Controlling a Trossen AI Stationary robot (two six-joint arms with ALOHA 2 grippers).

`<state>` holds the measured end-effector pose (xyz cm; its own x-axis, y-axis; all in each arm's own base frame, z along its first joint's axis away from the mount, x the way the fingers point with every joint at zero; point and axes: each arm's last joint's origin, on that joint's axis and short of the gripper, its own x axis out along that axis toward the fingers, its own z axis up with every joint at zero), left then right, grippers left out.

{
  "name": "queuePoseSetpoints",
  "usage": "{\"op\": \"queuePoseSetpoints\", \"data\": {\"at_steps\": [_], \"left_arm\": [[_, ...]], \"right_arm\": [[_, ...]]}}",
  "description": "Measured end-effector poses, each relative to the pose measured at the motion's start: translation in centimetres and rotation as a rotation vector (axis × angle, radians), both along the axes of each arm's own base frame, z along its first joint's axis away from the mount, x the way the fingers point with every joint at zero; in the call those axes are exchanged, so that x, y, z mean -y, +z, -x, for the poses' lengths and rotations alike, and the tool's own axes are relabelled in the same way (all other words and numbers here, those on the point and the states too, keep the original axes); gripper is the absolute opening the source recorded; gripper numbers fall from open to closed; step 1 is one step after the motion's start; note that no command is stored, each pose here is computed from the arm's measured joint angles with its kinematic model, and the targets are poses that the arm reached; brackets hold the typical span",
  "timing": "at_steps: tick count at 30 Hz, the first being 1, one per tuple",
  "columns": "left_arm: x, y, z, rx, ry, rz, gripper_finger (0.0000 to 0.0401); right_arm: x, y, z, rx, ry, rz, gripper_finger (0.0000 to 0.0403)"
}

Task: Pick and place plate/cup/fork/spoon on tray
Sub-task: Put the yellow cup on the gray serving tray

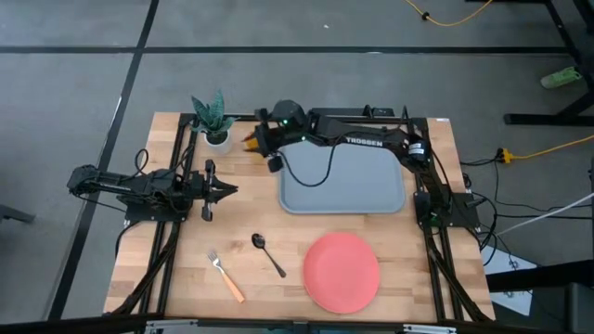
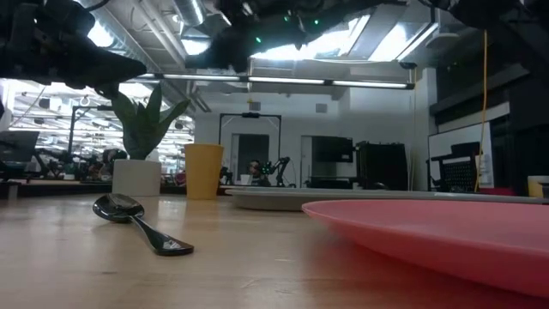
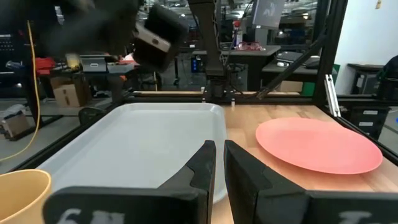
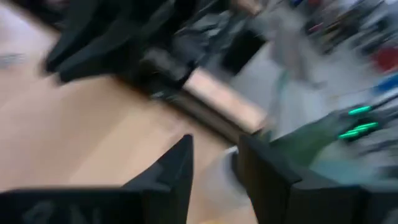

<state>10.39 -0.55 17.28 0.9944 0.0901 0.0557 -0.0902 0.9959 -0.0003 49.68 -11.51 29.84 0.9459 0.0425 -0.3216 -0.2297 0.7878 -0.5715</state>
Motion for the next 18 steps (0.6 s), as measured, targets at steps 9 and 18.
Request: {"op": "queuePoseSetpoints", "data": {"at_steps": [9, 18], "left_arm": [[0.0, 0.0, 0.0, 0.003, 0.0, 0.001, 0.0027], [0.0, 0.0, 0.0, 0.003, 0.0, 0.001, 0.0027]], "right_arm": [[0.7, -0.2, 0.2, -0.033, -0.108, 0.089, 0.0131], [3.2, -2.6, 2.5, -0.284, 0.07, -0.059, 0.0131]]}}
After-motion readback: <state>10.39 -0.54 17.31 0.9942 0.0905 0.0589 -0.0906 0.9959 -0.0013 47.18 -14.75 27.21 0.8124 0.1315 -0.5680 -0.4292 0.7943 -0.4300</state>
